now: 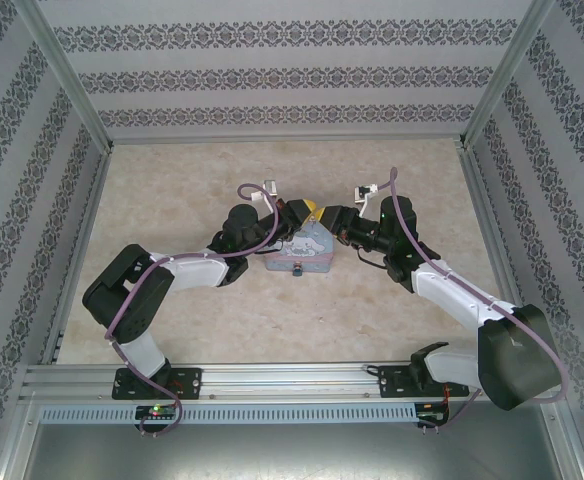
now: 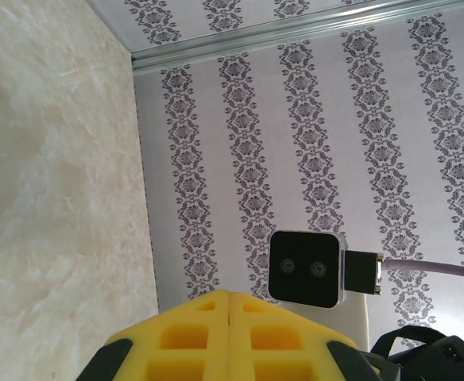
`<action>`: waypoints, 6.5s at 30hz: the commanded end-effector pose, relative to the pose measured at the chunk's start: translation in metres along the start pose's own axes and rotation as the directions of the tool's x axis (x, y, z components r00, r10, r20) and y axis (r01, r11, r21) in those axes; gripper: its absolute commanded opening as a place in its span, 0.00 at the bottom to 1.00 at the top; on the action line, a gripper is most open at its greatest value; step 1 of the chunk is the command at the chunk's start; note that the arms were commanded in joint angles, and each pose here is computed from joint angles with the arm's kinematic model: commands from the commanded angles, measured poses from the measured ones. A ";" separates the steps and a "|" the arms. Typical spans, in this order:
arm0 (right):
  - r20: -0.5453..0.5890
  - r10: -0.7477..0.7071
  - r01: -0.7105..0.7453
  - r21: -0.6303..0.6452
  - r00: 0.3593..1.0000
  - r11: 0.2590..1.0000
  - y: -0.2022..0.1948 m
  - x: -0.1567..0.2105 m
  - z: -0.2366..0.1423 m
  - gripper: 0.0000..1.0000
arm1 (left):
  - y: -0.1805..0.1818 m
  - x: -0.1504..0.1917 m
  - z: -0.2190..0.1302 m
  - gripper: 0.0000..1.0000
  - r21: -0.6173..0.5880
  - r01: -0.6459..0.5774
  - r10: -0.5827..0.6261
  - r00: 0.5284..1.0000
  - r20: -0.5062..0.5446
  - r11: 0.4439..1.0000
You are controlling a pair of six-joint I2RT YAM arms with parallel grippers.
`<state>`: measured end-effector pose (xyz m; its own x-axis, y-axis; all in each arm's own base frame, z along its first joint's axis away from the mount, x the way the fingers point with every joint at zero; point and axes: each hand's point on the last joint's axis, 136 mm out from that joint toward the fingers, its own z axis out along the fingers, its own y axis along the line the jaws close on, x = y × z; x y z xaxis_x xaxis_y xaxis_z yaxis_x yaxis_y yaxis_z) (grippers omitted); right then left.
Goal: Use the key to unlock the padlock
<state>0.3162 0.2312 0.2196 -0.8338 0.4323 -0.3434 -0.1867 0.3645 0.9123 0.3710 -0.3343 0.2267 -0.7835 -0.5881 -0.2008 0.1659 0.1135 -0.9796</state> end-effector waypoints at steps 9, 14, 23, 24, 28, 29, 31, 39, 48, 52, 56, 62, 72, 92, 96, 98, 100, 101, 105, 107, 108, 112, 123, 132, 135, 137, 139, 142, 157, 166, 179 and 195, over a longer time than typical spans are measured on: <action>-0.002 -0.036 0.036 -0.025 0.999 0.999 0.010 -0.004 0.011 0.35 | -0.005 -0.001 0.004 0.00 0.034 -0.002 0.002 1.000 0.004 0.999; -0.007 -0.036 0.036 -0.030 0.999 0.999 0.012 -0.003 0.014 0.34 | -0.003 0.001 0.005 0.00 0.031 0.002 -0.002 1.000 0.001 1.000; -0.018 -0.033 0.032 -0.033 0.999 0.999 0.012 -0.002 0.018 0.23 | -0.003 0.002 0.007 0.00 0.033 0.006 -0.006 1.000 -0.002 0.999; -0.018 -0.033 0.032 -0.032 0.999 0.999 0.012 -0.001 0.018 0.22 | -0.002 0.002 0.007 0.00 0.032 0.006 -0.006 1.000 -0.003 0.999; -0.023 -0.029 0.028 -0.032 0.999 0.999 0.011 0.000 0.020 0.15 | -0.003 0.003 0.008 0.00 0.032 0.005 -0.005 1.000 -0.005 0.999; -0.023 -0.028 0.027 -0.031 0.999 0.999 0.011 0.000 0.020 0.14 | -0.003 0.003 0.008 0.00 0.033 0.007 -0.007 1.000 -0.005 0.999; -0.026 -0.027 0.026 -0.033 0.999 0.999 0.011 0.000 0.021 0.10 | -0.004 0.003 0.009 0.00 0.034 0.008 -0.007 1.000 -0.006 0.999; -0.034 -0.017 0.016 -0.024 0.999 1.000 0.009 0.001 0.022 0.00 | -0.005 0.005 0.011 0.01 0.021 0.021 -0.021 1.000 -0.017 1.000; -0.050 -0.093 0.097 0.084 0.994 0.992 -0.008 0.005 0.013 0.00 | 0.009 -0.008 -0.011 0.62 -0.166 0.067 -0.068 0.998 -0.002 0.984; -0.066 -0.157 0.165 0.150 0.985 0.975 -0.015 0.007 0.008 0.00 | 0.013 -0.008 -0.027 0.67 -0.299 0.070 -0.084 0.996 -0.034 0.952; -0.096 -0.295 0.310 0.249 0.951 0.918 -0.016 0.010 0.002 0.00 | 0.022 0.001 -0.041 0.67 -0.444 0.078 -0.138 0.985 -0.103 0.893; -0.170 -0.553 0.570 0.399 0.816 0.719 -0.012 0.013 -0.002 0.00 | 0.029 0.015 -0.045 0.64 -0.497 0.164 -0.260 0.957 -0.131 0.852; -0.231 -0.803 0.767 0.522 0.549 0.374 0.005 0.019 -0.001 0.00 | 0.032 0.020 -0.050 0.53 -0.523 0.232 -0.335 0.936 -0.110 0.820; -0.242 -0.824 0.805 0.471 0.512 0.361 0.017 0.036 0.020 0.00 | 0.033 0.014 -0.030 0.46 -0.482 0.291 -0.373 0.924 -0.081 0.826; -0.248 -0.824 0.808 0.468 0.510 0.359 0.017 0.038 0.024 0.00 | 0.033 0.014 -0.029 0.41 -0.479 0.291 -0.373 0.924 -0.082 0.828; -0.252 -0.821 0.807 0.468 0.512 0.360 0.015 0.038 0.025 0.00 | 0.034 0.015 -0.029 0.37 -0.480 0.292 -0.374 0.924 -0.081 0.827; -0.252 -0.821 0.807 0.467 0.513 0.361 0.015 0.039 0.026 0.00 | 0.034 0.015 -0.029 0.33 -0.482 0.295 -0.376 0.923 -0.080 0.825; -0.253 -0.821 0.806 0.470 0.512 0.359 0.014 0.038 0.026 0.00 | 0.034 0.015 -0.029 0.32 -0.482 0.293 -0.375 0.924 -0.080 0.826; -0.257 -0.819 0.807 0.470 0.513 0.358 0.013 0.039 0.027 0.00 | 0.034 0.015 -0.028 0.28 -0.483 0.293 -0.375 0.924 -0.078 0.825; -0.260 -0.818 0.807 0.471 0.514 0.357 0.012 0.039 0.027 0.00 | 0.033 0.016 -0.028 0.26 -0.481 0.292 -0.373 0.924 -0.080 0.826; -0.259 -0.818 0.806 0.471 0.514 0.357 0.012 0.039 0.027 0.00 | 0.033 0.016 -0.028 0.25 -0.482 0.292 -0.374 0.924 -0.081 0.826; -0.263 -0.816 0.806 0.472 0.515 0.357 0.011 0.039 0.028 0.00 | 0.033 0.018 -0.027 0.20 -0.482 0.290 -0.373 0.924 -0.083 0.826; -0.257 -0.816 0.804 0.474 0.518 0.360 0.014 0.038 0.028 0.00 | 0.035 0.020 -0.029 0.00 -0.506 0.268 -0.359 0.929 -0.089 0.819; -0.157 -0.782 0.716 0.538 0.603 0.445 0.028 0.012 0.001 0.72 | 0.036 0.015 -0.026 0.00 -0.493 0.133 -0.231 0.962 -0.144 0.860; -0.102 -0.769 0.671 0.569 0.631 0.475 0.034 -0.001 -0.016 0.98 | 0.034 0.012 -0.023 0.00 -0.475 0.064 -0.168 0.969 -0.181 0.878; -0.067 -0.746 0.627 0.595 0.662 0.503 0.034 -0.012 -0.029 0.98 | 0.033 0.010 -0.022 0.00 -0.465 0.027 -0.133 0.971 -0.197 0.885; -0.029 -0.699 0.564 0.615 0.715 0.551 0.028 -0.023 -0.039 0.98 | 0.033 0.007 -0.022 0.00 -0.465 -0.004 -0.102 0.974 -0.202 0.885; 0.017 -0.569 0.457 0.576 0.822 0.678 0.015 -0.031 -0.045 0.98 | 0.032 0.001 -0.022 0.00 -0.470 -0.080 -0.027 0.976 -0.217 0.879; 0.205 -0.191 0.106 0.365 0.960 0.925 -0.007 -0.032 -0.046 0.98 | 0.010 -0.028 -0.019 0.00 -0.337 -0.342 0.313 0.940 -0.137 0.877; 0.207 -0.040 0.011 0.138 0.977 0.990 -0.001 -0.026 -0.020 0.98 | -0.024 -0.031 -0.005 0.00 -0.102 -0.355 0.353 0.935 -0.033 0.929; 0.245 0.018 0.000 -0.077 0.969 0.997 0.019 -0.044 -0.009 0.65 | -0.041 -0.038 -0.004 0.00 0.099 -0.278 0.268 0.958 0.102 0.955; 0.216 0.037 0.008 -0.202 0.976 0.979 0.036 -0.052 0.011 0.42 | -0.046 -0.036 -0.007 0.00 0.144 -0.198 0.181 0.976 0.122 0.970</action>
<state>0.3577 0.2267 0.2360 -0.7242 0.6104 -0.3209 -0.2004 0.2589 0.9449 0.3908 -0.3142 0.2667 -0.6762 -0.6238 -0.3919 0.3747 0.1668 -0.9120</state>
